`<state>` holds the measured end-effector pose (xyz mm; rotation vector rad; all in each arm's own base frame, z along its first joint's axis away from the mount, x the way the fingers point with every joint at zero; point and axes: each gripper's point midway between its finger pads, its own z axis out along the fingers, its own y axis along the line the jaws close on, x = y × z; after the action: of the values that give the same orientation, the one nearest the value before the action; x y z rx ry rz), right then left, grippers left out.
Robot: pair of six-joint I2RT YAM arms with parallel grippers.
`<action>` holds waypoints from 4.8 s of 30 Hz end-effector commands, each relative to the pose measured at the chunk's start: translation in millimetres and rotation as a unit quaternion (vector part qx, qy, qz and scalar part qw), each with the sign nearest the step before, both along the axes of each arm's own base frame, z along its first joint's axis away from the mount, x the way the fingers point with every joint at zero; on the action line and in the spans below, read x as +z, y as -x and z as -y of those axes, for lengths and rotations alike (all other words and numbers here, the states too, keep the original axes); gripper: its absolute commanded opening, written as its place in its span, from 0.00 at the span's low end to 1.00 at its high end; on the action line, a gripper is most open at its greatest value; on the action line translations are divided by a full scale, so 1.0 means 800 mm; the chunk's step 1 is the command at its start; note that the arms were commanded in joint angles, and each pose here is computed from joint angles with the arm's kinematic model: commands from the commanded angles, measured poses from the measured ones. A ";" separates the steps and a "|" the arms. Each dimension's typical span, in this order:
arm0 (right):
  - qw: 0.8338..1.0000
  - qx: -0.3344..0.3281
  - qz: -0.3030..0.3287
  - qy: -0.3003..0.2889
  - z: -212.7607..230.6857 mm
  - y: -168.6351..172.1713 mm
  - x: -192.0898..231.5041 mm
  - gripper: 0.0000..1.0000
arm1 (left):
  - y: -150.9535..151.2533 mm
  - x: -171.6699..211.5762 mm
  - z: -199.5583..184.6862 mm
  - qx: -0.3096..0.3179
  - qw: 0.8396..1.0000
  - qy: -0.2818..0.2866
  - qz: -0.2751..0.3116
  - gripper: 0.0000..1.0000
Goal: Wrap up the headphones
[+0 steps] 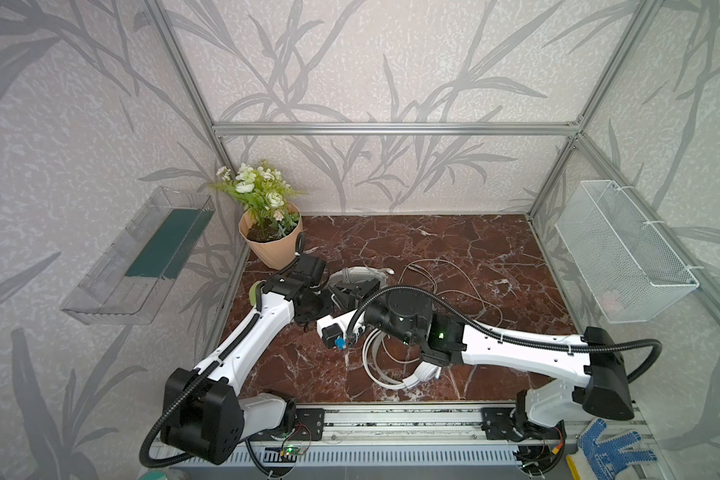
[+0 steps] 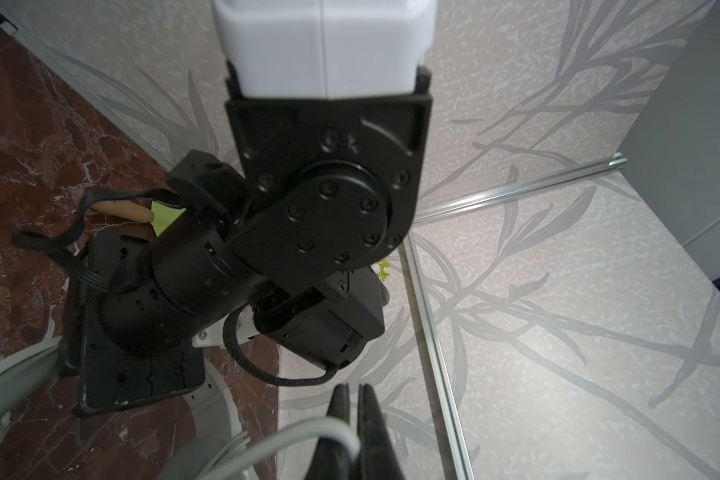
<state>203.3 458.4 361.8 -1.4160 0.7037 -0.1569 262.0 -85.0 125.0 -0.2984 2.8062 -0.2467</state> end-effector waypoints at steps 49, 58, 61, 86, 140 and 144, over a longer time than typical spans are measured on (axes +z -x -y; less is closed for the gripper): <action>0.977 0.019 -0.096 -0.191 0.024 -0.100 0.100 0.00 | -0.010 0.012 0.010 -0.017 1.000 -0.007 0.022 0.00; 0.982 -0.019 -0.117 -0.149 0.014 -0.167 0.059 0.00 | -0.009 0.018 0.019 -0.031 0.999 0.010 0.029 0.00; 0.980 -0.018 -0.131 -0.147 0.013 -0.172 0.051 0.00 | -0.009 0.021 0.021 -0.035 0.999 0.013 0.035 0.00; 0.965 -0.068 -0.240 -0.077 0.015 -0.234 -0.052 0.10 | -0.011 0.040 0.031 -0.045 0.996 0.041 0.069 0.00; 0.926 -0.254 -0.221 0.172 0.052 -0.231 -0.081 0.69 | -0.009 0.040 0.031 -0.046 0.996 0.041 0.067 0.00; 0.937 -0.256 -0.218 0.094 0.051 -0.229 -0.024 0.70 | -0.009 0.039 0.031 -0.047 0.996 0.041 0.066 0.00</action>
<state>386.9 421.1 287.1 -1.5927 1.4968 -0.3480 264.0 -100.6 142.0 -0.1935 2.7471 -0.3120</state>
